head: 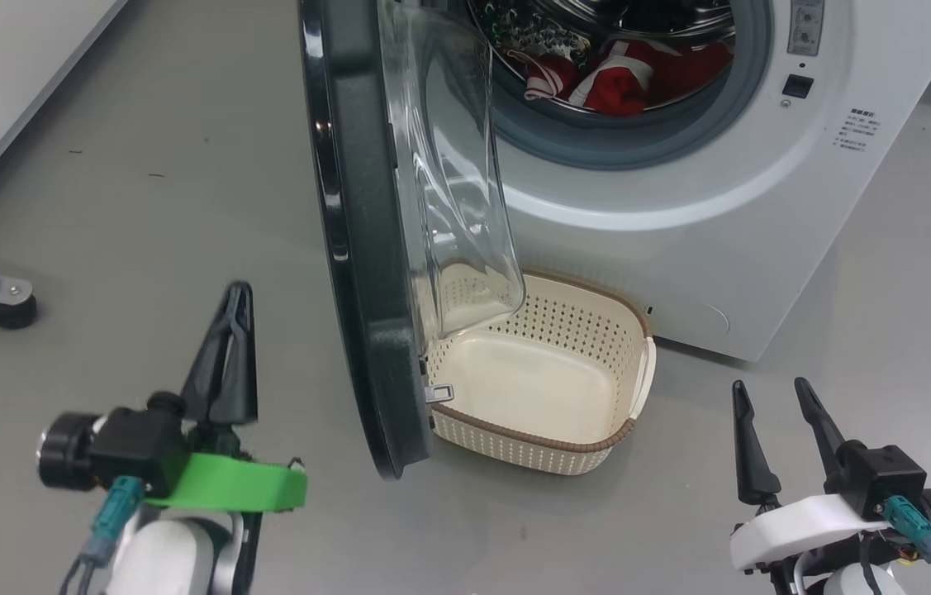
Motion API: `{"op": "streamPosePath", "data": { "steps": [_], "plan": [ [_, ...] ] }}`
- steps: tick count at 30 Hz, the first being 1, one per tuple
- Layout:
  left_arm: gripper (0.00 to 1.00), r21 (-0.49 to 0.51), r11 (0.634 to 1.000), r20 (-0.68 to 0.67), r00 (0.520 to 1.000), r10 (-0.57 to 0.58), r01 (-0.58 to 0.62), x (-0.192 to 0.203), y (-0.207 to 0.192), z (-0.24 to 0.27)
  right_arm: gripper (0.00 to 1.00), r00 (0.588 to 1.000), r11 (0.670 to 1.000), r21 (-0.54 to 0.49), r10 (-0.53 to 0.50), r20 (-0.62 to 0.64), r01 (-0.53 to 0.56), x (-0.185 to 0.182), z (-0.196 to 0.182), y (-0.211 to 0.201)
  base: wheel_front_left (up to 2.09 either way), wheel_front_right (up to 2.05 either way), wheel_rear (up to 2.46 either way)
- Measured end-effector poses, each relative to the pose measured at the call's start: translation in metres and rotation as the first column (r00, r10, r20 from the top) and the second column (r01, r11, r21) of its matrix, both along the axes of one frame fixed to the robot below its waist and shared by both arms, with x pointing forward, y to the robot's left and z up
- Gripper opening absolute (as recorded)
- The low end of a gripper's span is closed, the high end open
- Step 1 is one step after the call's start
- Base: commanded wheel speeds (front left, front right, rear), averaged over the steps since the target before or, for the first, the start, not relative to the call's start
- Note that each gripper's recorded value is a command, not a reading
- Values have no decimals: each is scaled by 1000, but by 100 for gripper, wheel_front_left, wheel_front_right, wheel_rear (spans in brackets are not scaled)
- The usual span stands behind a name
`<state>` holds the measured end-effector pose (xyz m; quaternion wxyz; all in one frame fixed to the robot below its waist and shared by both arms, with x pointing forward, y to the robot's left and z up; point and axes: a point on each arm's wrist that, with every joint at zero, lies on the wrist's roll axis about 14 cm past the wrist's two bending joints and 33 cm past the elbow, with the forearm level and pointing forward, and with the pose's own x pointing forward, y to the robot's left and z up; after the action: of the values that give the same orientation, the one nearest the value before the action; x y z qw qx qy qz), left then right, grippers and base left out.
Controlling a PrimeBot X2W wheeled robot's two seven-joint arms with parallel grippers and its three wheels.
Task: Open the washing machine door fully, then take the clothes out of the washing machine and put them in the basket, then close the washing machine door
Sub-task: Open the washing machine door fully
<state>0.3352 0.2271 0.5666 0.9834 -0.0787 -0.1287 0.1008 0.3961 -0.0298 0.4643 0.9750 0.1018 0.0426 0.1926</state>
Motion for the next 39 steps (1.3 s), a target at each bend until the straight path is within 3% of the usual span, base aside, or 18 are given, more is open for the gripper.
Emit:
{"op": "streamPosePath", "data": {
  "steps": [7,11,17,25,31,39],
  "plan": [
    [0,128,992,292,956,-30,-8,-4,-8,101,100,1000,1000,-2,10,-2,-10,0,-1,2,0,0,0],
    [0,173,980,364,917,-161,104,-8,-41,125,100,1000,1000,-5,15,-2,-15,0,-2,2,0,0,0],
    [0,170,903,290,856,-428,394,-8,-114,100,100,1000,1000,-7,17,-12,-17,-1,-6,1,0,0,0],
    [0,10,842,46,841,-539,539,-11,-153,30,100,1000,1000,-9,16,-19,-16,-3,-9,-3,0,0,0],
    [0,-84,837,-100,832,-546,540,-12,-154,-13,100,1000,1000,-14,6,-27,-7,-3,-12,-6,0,0,0],
    [0,-126,877,-180,859,-480,463,-6,-131,-37,100,999,1000,-10,4,-41,-5,-2,-17,-7,0,0,0]
  ]
}}
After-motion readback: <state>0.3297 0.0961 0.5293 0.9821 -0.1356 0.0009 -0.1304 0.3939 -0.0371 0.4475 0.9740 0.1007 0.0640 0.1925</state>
